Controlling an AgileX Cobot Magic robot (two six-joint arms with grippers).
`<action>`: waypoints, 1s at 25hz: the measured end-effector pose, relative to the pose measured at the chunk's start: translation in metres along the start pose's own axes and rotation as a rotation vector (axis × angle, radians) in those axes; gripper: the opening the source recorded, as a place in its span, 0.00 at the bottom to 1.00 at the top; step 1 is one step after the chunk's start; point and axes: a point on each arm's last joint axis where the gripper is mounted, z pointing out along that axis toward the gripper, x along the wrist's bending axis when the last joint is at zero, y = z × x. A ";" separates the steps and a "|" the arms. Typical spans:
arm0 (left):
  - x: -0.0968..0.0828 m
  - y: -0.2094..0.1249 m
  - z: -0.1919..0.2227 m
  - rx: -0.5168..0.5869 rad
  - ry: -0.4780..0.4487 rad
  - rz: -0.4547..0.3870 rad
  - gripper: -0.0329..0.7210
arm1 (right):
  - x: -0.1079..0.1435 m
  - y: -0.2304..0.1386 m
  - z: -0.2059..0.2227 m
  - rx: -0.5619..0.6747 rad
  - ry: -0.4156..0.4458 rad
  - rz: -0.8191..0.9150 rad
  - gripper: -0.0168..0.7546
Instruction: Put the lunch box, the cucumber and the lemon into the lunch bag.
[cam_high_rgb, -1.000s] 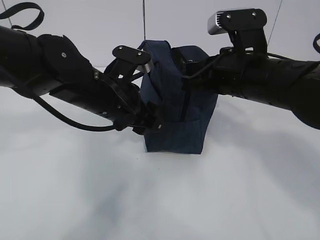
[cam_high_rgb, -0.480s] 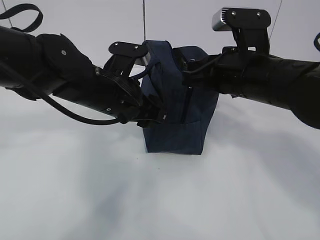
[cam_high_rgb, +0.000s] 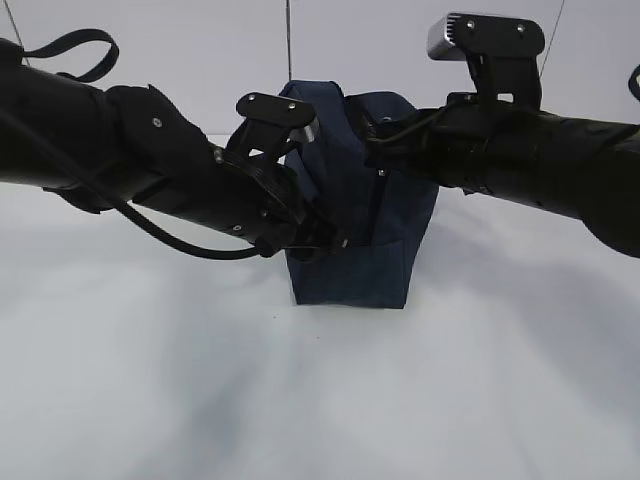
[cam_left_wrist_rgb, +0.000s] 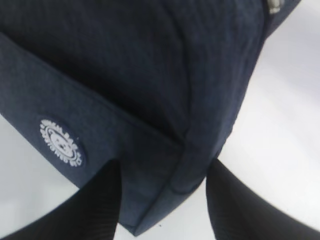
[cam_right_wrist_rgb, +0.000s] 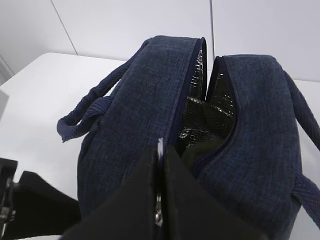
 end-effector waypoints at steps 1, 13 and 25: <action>0.000 0.002 0.002 -0.003 0.001 0.000 0.57 | 0.001 0.000 0.000 0.000 0.002 -0.001 0.04; 0.000 0.010 0.006 -0.025 0.000 0.001 0.06 | 0.000 0.000 0.000 0.000 0.000 0.005 0.04; -0.003 0.008 0.006 0.009 -0.031 0.008 0.05 | 0.001 0.002 0.001 -0.027 0.007 0.007 0.04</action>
